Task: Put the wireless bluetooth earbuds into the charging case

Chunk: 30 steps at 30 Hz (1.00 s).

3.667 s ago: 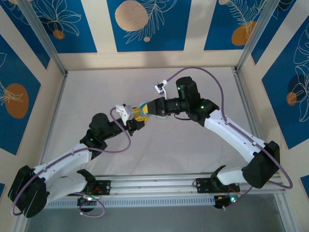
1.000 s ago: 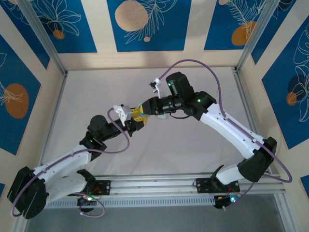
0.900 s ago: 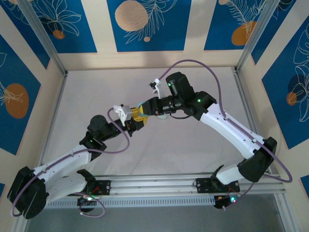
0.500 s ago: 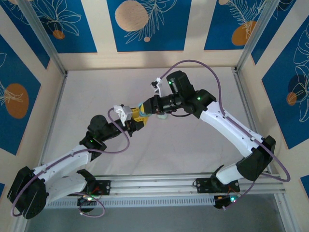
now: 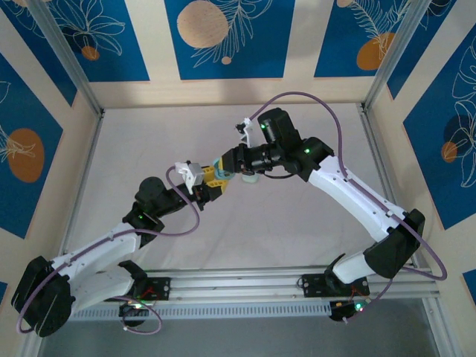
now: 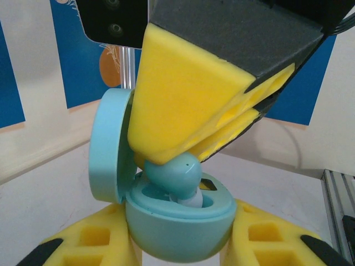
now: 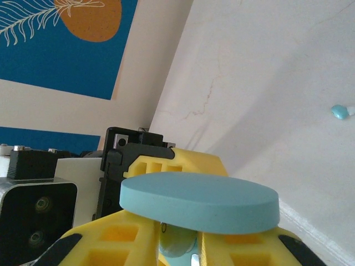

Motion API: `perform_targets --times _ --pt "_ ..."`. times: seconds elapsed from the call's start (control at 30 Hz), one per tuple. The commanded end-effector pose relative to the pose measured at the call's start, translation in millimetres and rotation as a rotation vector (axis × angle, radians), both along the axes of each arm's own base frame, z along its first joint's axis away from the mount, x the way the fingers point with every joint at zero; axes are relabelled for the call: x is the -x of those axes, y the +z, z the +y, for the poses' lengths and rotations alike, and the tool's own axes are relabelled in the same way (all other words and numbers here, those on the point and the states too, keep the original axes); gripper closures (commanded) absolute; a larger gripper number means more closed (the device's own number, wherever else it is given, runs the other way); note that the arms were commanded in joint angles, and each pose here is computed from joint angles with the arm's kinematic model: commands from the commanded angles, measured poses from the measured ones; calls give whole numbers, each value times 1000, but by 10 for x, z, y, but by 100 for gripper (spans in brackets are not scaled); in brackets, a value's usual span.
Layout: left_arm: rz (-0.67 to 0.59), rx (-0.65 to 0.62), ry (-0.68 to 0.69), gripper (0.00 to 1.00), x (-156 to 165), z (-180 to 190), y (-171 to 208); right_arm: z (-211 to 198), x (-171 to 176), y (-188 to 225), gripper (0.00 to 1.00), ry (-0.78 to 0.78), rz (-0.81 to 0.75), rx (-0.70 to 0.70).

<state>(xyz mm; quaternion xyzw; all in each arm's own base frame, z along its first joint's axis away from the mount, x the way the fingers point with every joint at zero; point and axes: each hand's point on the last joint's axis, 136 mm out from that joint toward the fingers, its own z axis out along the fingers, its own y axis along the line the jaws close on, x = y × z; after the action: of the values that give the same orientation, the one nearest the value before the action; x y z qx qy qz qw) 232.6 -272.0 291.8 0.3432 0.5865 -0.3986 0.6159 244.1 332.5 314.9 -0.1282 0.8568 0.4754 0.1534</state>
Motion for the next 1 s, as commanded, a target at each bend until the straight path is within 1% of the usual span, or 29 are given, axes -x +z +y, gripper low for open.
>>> perform_targets --times 0.0,0.27,0.4,0.47,0.7,0.97 --pt "-80 66 1 70 51 26 310 -10 94 -7 79 27 22 25" --pt "-77 61 1 70 45 22 289 90 178 65 80 78 72 -48" --pt "-82 65 3 70 49 27 306 102 169 35 80 73 89 -54" --pt "-83 65 3 70 45 26 305 84 144 -7 80 55 87 -33" --pt "-85 67 2 70 58 30 319 2 83 -30 73 7 33 36" --pt "-85 69 2 70 60 34 326 5 78 42 70 9 -12 46"
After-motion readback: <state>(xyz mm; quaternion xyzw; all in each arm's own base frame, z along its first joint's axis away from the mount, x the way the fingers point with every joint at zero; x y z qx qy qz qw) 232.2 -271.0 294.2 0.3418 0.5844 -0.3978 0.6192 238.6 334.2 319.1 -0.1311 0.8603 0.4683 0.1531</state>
